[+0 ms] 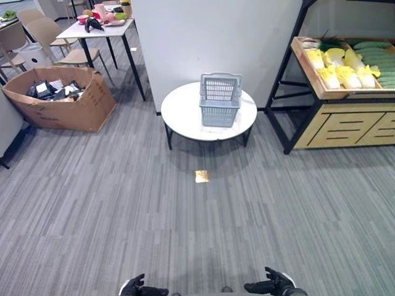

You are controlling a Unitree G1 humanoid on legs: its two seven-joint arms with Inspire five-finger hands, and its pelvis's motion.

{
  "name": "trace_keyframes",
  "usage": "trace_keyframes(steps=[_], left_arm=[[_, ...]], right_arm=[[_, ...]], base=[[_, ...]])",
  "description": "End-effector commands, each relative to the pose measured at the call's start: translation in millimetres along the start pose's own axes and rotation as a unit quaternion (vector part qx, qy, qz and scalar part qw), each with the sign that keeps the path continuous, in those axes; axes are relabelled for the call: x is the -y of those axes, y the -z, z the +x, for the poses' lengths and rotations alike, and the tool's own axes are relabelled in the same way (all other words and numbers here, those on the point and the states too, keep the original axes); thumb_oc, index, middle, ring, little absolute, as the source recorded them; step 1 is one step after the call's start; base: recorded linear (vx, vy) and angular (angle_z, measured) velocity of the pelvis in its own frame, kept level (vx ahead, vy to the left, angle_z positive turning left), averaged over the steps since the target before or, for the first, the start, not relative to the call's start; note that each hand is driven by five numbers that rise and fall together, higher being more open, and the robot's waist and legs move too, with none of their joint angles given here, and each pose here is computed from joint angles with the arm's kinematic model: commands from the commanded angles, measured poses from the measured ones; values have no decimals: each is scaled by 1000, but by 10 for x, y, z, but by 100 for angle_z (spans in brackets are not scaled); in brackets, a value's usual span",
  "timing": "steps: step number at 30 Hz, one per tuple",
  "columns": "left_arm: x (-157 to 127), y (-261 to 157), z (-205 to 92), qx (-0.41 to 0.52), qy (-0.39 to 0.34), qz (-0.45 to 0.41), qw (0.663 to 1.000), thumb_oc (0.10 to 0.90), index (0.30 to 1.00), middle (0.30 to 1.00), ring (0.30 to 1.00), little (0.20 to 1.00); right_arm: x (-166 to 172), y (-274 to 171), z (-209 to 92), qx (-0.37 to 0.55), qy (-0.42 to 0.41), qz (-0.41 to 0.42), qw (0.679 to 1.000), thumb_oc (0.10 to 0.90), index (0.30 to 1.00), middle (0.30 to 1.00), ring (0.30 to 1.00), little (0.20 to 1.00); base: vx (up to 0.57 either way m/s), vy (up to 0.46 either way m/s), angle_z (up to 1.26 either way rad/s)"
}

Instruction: Get the vegetables into the basket

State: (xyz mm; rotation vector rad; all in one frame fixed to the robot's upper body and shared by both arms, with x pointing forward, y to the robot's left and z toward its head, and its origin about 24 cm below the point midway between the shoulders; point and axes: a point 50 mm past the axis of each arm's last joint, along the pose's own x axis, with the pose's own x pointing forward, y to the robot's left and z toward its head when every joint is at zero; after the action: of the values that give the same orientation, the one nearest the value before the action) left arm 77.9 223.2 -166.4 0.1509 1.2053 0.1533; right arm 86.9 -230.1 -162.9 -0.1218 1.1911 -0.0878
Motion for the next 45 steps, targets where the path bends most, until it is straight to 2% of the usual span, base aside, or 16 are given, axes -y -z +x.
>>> trace_keyframes(steps=[1,7,15,23,33,39,45], left_arm=[[-67,-250,36,35,-17,27,999,900,1000,1000,1000,1000],[-134,-424,48,62,-25,19,998,900,1000,1000,1000,1000],[-152,-456,39,79,-29,10,996,900,1000,1000,1000,1000],[-226,-289,27,51,-34,35,997,900,1000,1000,1000,1000],[-280,-470,35,78,-38,15,996,900,1000,1000,1000,1000],[-248,-494,42,79,-35,4,996,900,1000,1000,1000,1000],[-153,-406,42,66,-23,-3,998,900,1000,1000,1000,1000]], right_arm=[[183,-181,14,18,27,-21,999,900,1000,1000,1000,1000],[351,-344,-6,56,47,-14,997,900,1000,1000,1000,1000],[540,-214,-45,28,79,-11,996,900,1000,1000,1000,1000],[433,-106,-39,17,63,0,998,900,1000,1000,1000,1000],[187,-499,15,86,19,-26,996,900,1000,1000,1000,1000],[180,-642,9,116,17,-17,993,900,1000,1000,1000,1000],[265,-546,2,97,25,-28,995,900,1000,1000,1000,1000]], base=[[-20,-43,-2],[56,-217,25],[244,26,1],[320,254,-74],[261,287,-31],[396,-55,14],[481,-210,25]])
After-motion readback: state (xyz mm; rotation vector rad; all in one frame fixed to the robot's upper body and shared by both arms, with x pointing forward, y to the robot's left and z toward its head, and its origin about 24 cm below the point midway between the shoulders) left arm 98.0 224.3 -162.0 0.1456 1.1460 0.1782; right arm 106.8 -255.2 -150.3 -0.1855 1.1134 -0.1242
